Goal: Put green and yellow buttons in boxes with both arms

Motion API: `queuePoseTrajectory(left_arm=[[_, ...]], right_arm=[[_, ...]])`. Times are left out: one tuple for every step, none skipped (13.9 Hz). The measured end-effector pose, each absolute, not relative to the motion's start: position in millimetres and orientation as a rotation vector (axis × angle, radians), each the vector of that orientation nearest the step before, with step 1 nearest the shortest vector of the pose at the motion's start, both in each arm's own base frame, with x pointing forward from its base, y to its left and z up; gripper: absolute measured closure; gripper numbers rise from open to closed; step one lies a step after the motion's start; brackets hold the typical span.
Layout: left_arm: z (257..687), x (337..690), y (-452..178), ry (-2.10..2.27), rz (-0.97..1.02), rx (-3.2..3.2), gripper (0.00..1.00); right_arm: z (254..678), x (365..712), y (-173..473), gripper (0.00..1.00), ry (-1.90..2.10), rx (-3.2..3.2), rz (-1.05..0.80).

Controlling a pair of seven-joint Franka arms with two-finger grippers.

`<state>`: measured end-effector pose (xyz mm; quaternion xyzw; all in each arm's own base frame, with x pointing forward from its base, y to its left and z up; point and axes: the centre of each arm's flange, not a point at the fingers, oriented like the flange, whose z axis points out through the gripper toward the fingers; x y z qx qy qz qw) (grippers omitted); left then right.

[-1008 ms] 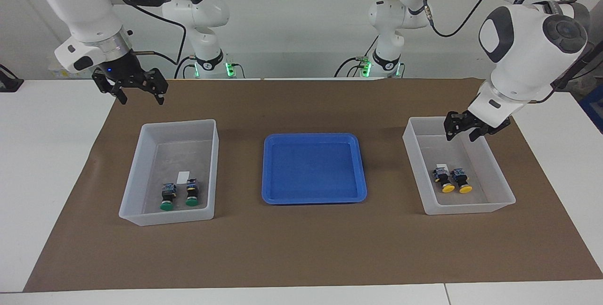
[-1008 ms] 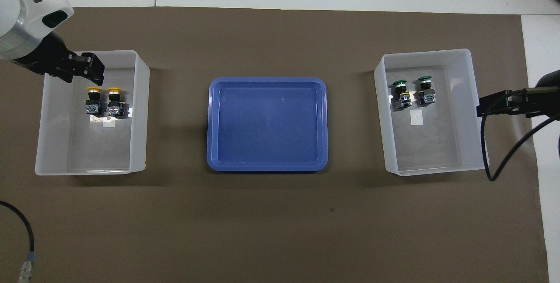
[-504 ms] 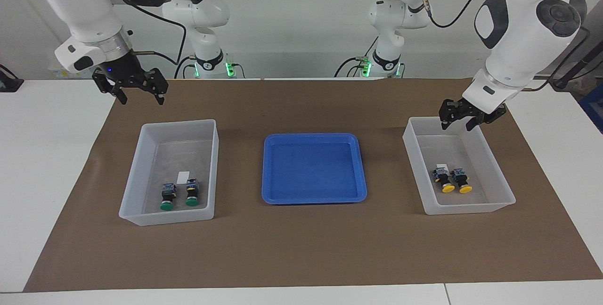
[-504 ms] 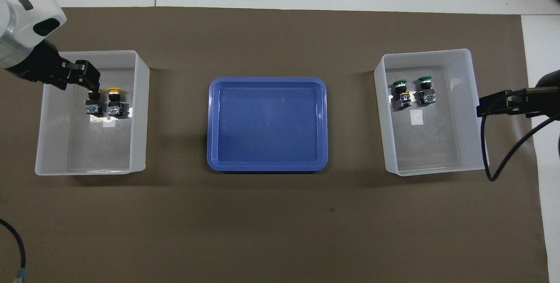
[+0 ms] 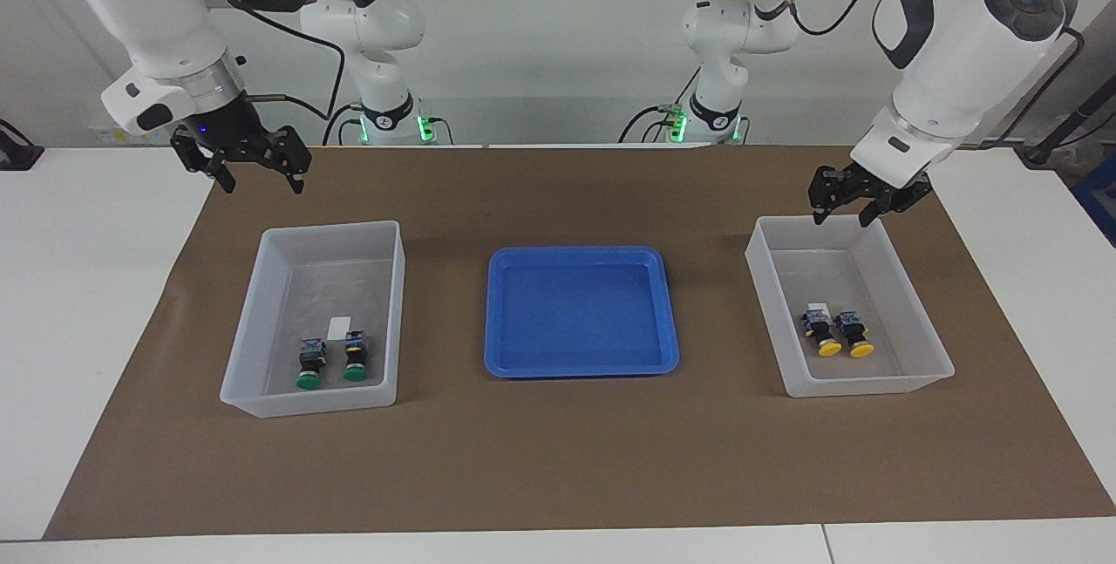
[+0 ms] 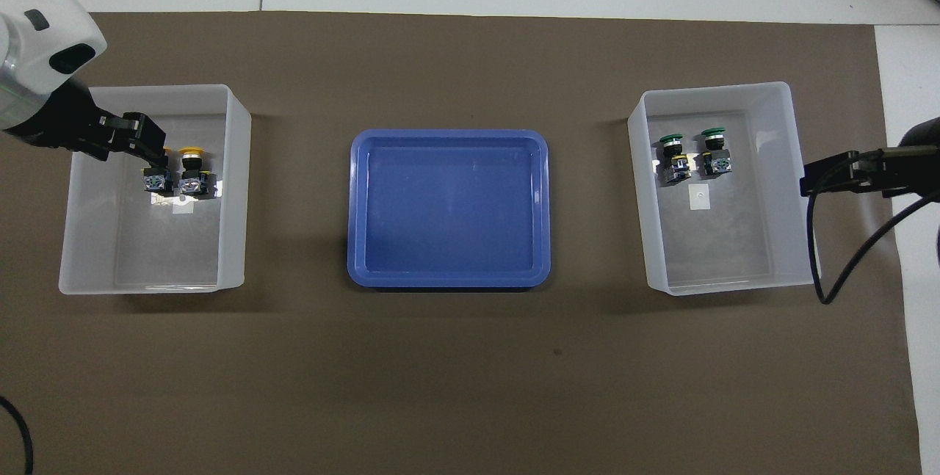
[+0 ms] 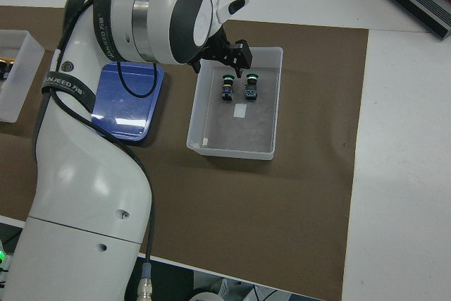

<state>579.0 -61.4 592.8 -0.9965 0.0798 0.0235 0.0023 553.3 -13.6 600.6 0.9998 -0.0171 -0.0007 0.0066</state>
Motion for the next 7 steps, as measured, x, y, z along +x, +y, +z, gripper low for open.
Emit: queuePoseTrajectory(left_arm=[[594.0,577.4,-61.2,0.25,0.071,-3.126,0.3],[594.7,576.1,-61.0,0.25,0.069,-3.126,0.3],[595.3,574.7,-60.7,0.25,0.068,-3.127,0.29],[595.8,574.0,-60.5,0.25,0.063,-3.127,0.27],[596.4,574.2,-60.5,0.25,0.053,-3.127,0.19],[597.0,575.1,-60.6,0.25,0.038,-3.128,0.09],[597.4,575.7,-60.6,0.249,0.028,-3.128,0.0]], right_arm=[[600.6,553.3,-13.6,0.0,-0.053,3.128,-0.002],[600.6,553.3,-13.6,0.0,-0.053,3.128,-0.002],[600.6,553.3,-13.6,0.0,-0.053,3.128,-0.002],[600.6,553.3,-13.6,0.0,-0.053,3.128,-0.002],[600.6,553.3,-13.6,0.0,-0.053,3.128,-0.002],[600.6,553.3,-13.6,0.0,-0.053,3.128,-0.002],[600.6,553.3,-13.6,0.0,-0.053,3.128,-0.002]])
